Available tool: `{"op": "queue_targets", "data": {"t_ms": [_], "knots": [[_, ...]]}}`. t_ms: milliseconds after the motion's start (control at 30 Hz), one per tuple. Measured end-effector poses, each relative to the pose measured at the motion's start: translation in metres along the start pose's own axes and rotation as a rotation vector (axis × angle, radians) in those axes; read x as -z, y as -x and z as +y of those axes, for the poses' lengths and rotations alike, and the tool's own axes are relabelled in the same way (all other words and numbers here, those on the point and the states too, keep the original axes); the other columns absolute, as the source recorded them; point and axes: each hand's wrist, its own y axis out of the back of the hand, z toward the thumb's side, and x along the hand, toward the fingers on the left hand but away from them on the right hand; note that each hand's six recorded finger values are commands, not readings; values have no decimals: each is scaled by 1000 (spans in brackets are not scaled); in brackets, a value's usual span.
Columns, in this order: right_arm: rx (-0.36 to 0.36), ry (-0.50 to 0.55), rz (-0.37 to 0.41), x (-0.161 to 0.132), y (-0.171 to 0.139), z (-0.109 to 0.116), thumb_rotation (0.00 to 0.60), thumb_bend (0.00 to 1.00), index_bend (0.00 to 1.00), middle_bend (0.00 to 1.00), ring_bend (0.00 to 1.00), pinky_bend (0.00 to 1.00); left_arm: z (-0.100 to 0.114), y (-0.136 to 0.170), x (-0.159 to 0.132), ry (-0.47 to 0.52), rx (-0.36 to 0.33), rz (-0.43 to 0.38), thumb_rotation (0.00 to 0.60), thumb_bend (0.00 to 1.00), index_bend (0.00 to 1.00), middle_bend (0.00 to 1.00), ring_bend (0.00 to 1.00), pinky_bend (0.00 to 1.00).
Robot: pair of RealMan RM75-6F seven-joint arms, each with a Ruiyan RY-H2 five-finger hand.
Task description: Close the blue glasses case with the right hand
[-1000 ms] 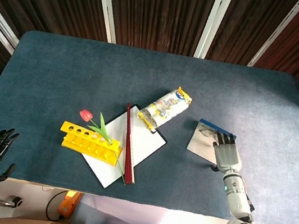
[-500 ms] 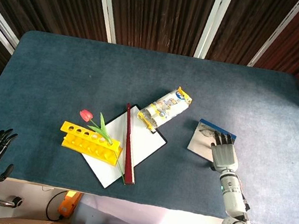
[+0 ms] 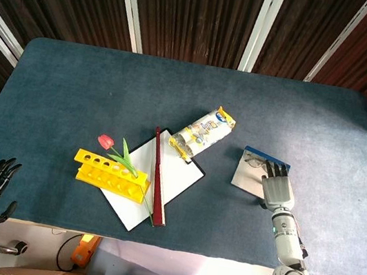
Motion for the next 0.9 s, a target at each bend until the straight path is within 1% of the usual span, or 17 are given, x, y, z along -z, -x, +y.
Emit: {"op": "queue_targets", "data": {"t_ms": [67,400,600,800,900], "knots": [[2,6,-1,1,0,1,600,498,554,0,0,27,0,0,0,0,0,0,600,372,0,0,0,36],[26,36,-13,10,-2,9,600,498,556,0,0,30,0,0,0,1,-1,1,600,372,0,0,0,36],[40,43,-43,21,1,15,600,496,566,0,0,41,-1,0,0,-2,2,1,600,372,0,0,0,36],[58,25,-69,27,7,17,600,446,606,7,0,84,-2,-2,0,-4,9,3,600,373,0,0,0,36],[68,12,-75,27,10,17,600,440,637,24,0,104,-3,-2,0,-5,12,3,600,373,0,0,0,36]]}}
